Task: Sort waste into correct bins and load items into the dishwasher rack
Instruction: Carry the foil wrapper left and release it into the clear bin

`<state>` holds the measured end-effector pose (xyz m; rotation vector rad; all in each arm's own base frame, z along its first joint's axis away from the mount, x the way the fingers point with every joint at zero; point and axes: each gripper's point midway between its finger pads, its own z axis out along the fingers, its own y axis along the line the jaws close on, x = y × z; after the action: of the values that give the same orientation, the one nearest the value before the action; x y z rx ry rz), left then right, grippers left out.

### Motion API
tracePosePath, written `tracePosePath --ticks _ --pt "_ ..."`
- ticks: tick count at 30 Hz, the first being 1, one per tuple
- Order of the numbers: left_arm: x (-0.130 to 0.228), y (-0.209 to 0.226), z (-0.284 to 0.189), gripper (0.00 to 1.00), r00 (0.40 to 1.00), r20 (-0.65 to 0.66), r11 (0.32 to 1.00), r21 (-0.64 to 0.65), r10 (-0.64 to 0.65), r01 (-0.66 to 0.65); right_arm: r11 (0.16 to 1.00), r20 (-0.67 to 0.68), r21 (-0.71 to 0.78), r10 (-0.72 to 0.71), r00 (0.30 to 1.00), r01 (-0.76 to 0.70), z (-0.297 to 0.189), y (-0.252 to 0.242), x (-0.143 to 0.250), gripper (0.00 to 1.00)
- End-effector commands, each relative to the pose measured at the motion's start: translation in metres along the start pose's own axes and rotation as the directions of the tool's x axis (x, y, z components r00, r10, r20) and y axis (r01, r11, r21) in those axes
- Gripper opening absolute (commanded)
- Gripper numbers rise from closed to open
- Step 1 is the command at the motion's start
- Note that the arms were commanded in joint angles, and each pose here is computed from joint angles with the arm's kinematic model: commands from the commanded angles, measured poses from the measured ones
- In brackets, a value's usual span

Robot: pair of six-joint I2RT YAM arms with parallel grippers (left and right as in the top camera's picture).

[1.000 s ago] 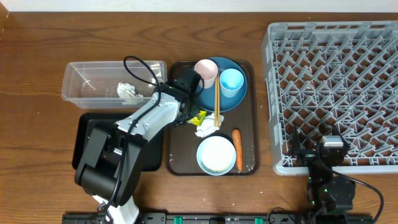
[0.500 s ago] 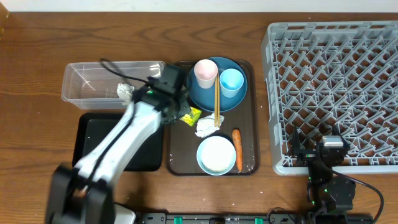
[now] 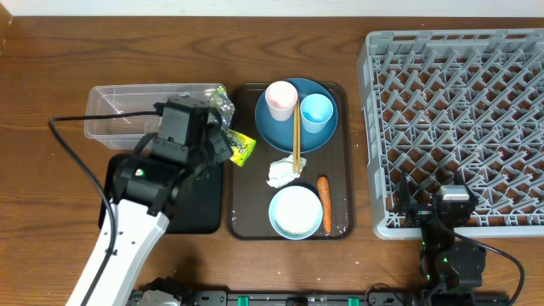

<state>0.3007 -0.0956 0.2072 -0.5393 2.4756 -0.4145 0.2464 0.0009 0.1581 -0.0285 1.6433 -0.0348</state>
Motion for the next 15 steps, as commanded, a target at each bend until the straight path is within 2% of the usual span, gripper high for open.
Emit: tracePosePath --ticks 1,5,15 --pt "-0.003 0.011 -0.002 0.07 0.999 0.019 0.998 -0.052 0.027 -0.026 1.0 0.0 -0.005 -0.005 1.0 0.005 0.0 0.002 0.001 0.99" --pt "-0.007 0.022 -0.002 0.08 0.998 0.036 0.993 -0.106 0.048 -0.044 1.0 0.0 -0.005 -0.005 1.0 0.005 0.0 0.002 0.001 0.99" --pt "-0.027 0.05 -0.004 0.09 0.997 0.074 0.987 -0.16 -0.008 0.02 1.0 0.0 -0.005 -0.005 1.0 0.005 0.0 0.002 0.001 0.99"
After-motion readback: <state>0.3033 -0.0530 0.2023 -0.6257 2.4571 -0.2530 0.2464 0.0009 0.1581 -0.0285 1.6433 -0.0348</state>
